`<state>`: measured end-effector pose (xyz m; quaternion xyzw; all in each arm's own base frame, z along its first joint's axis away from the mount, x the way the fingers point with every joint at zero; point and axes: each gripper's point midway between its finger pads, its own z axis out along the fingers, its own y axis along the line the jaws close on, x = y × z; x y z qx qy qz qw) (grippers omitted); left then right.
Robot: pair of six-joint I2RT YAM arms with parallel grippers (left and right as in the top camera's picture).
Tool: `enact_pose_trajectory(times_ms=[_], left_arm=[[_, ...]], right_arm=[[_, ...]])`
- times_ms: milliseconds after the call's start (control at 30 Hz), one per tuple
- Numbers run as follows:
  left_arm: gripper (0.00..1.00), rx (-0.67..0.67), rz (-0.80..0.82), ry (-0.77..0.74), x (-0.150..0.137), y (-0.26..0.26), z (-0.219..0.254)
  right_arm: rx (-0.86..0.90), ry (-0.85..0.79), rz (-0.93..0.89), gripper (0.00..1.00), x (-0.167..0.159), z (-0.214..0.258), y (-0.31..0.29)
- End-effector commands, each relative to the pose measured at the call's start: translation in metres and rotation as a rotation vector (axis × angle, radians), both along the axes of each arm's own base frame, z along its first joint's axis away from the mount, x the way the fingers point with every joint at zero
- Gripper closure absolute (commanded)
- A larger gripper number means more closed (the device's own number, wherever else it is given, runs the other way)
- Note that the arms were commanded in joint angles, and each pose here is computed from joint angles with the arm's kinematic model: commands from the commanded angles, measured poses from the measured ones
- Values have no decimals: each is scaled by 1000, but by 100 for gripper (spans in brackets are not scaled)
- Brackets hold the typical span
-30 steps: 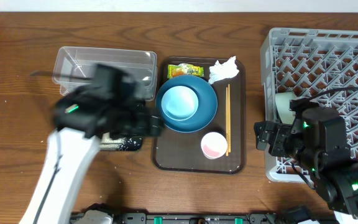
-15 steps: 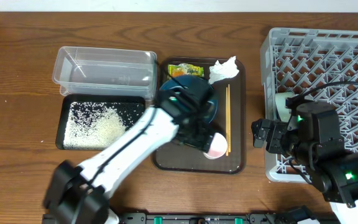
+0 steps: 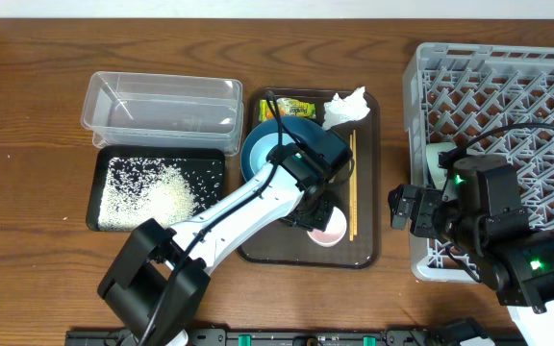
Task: Sort waste into correct bins and load items into the dishwasher rack
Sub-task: 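Grasp the pink cup with the left gripper and lift it, then pass the pink cup from the left gripper to the right gripper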
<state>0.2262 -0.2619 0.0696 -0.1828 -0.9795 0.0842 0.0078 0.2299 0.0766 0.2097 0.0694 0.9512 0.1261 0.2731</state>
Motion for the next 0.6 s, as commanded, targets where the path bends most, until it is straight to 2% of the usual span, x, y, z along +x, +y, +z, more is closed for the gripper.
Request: enact_pose_trajectory(times_ms=[0,200,333,367,567], left_arm=[[94,-51,31,10,1,0,17],[94,-294,128,-20,15,21,92],[94,-518,208,-72,29,54,149],[94,-608,202,-77,30,58,166],[94,-1074,99,-50,20,71,242]], right_arm=[[4,-7,-17,1,1,4,-2],[4,-8,-17,1,2,4,-2],[27,-25,7,1,4,7,3],[50,-39,47,3,6,11,11],[379,-306,593,5,2,79,101]])
